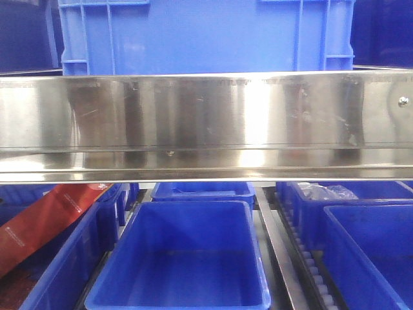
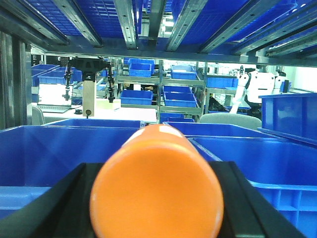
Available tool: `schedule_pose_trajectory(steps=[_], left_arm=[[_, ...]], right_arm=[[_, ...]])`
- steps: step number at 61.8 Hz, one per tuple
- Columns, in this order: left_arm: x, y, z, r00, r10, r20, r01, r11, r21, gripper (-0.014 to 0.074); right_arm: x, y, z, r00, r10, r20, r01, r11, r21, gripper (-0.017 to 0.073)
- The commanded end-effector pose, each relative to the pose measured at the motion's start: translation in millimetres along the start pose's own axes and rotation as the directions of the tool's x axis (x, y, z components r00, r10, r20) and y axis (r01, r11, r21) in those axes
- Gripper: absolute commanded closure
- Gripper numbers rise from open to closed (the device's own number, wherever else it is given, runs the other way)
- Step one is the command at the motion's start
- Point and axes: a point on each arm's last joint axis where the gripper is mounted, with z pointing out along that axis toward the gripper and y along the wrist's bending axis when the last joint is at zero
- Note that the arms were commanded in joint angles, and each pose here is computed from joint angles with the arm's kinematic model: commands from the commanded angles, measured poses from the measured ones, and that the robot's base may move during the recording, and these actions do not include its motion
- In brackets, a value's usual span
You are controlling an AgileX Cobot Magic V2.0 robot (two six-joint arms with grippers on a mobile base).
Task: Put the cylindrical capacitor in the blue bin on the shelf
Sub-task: 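Move the right gripper with the capacitor over a blue bin, then open the right gripper to drop the capacitor into the bin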
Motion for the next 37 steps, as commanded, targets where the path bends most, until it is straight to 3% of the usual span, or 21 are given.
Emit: schedule_pose_trajectory(steps=[1,18,23,26,30,37], left_arm=[[-2,-0.3,-1,1.0,-0.014,0.022,0.014,1.0,0.004,0.0704],[-4,-0.5,2,1.0,-0.015,0.012,0.015,1.0,0.005,0.0704],[-10,-1.1,11,0.999,-0.011,-0.035,0.012,1.0,0.008,0.0704],[-13,-1.8,20,0.998,0.018,-0.065,-0.017,1.0,0.015,0.0704],[-18,-4.3,40,0.995,0.039,-0.096,-0.035,0.999,0.037,0.0704],[-25,-13.2,73,0.99,0.036,-0.138,-0.023,0.995,0.095,0.0704]], right_arm=[[-5,-0.3,-2,0.998,-0.012,0.064,0.011,1.0,0.004,0.0722],[-11,0.3,1,0.994,-0.011,0.11,0.011,1.0,0.0,0.0722],[-22,4.7,7,0.985,-0.071,0.157,0.076,0.997,-0.024,0.0726],[-30,8.8,13,0.978,-0.118,0.172,0.127,0.991,-0.042,0.0725],[-39,16.7,28,0.98,-0.116,0.162,0.131,0.987,-0.088,0.0725],[-47,31.5,56,0.985,-0.113,0.131,0.134,0.978,-0.157,0.0725]])
